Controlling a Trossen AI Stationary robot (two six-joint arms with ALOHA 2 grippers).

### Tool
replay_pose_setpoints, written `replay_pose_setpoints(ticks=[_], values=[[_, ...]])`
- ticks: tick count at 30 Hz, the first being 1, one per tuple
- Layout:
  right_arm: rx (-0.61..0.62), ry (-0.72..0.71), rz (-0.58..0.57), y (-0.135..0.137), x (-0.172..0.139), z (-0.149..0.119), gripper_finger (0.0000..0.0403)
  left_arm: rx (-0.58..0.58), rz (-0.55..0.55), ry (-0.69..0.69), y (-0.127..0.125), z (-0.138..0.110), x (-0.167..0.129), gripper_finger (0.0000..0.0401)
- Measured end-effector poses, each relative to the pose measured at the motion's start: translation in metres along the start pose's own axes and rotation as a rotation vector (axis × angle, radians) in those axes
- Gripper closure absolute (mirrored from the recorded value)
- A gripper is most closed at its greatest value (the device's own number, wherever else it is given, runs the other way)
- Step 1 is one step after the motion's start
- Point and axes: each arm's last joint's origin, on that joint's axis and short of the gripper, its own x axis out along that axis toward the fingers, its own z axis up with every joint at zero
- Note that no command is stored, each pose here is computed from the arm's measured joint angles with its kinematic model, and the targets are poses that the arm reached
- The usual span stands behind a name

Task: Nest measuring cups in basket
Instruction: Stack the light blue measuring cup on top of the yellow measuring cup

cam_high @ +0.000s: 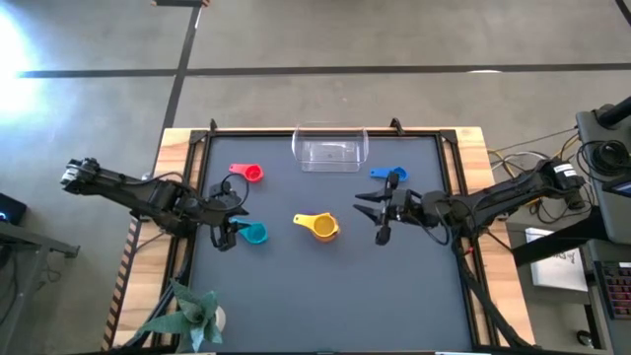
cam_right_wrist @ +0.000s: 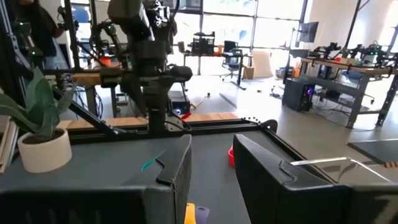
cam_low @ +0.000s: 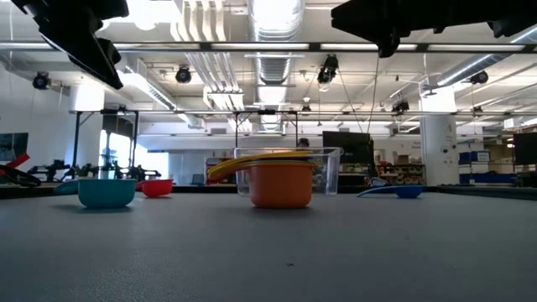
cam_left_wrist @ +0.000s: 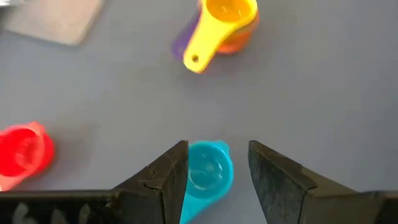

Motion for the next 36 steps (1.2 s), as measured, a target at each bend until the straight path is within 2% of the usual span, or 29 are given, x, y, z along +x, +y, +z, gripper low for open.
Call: replay_pose_setpoints(ticks=[6, 11, 15, 24, 31, 36], values=[[0.001, -0.002, 0.0, 0.0, 0.0, 0.0, 0.0298, 0.02, -0.006, 0.115, -0.005, -0.006, 0.021, 0.0252], [0.0, -0.001, 0.0, 0.0, 0.0, 0.0, 0.0297, 0.08, 0.051, 0.217, -0.005, -0.015, 0.044, 0.0252], [0.0, -0.001, 0.0, 0.0, 0.0, 0.0, 0.03, 0.074, 0.098, 0.261, 0.005, -0.015, 0.055, 0.025], [-0.009, -0.001, 0.0, 0.0, 0.0, 0.0, 0.0298, 0.051, 0.072, 0.221, 0.031, 0.0, 0.063, 0.0241], [0.001, -0.001, 0.004, 0.0, 0.0, 0.0, 0.0303, 0.041, 0.069, 0.201, 0.033, 0.003, 0.063, 0.0238], [0.013, -0.001, 0.004, 0.0, 0.0, 0.001, 0.0301, 0.045, 0.073, 0.197, 0.033, 0.004, 0.066, 0.0195]])
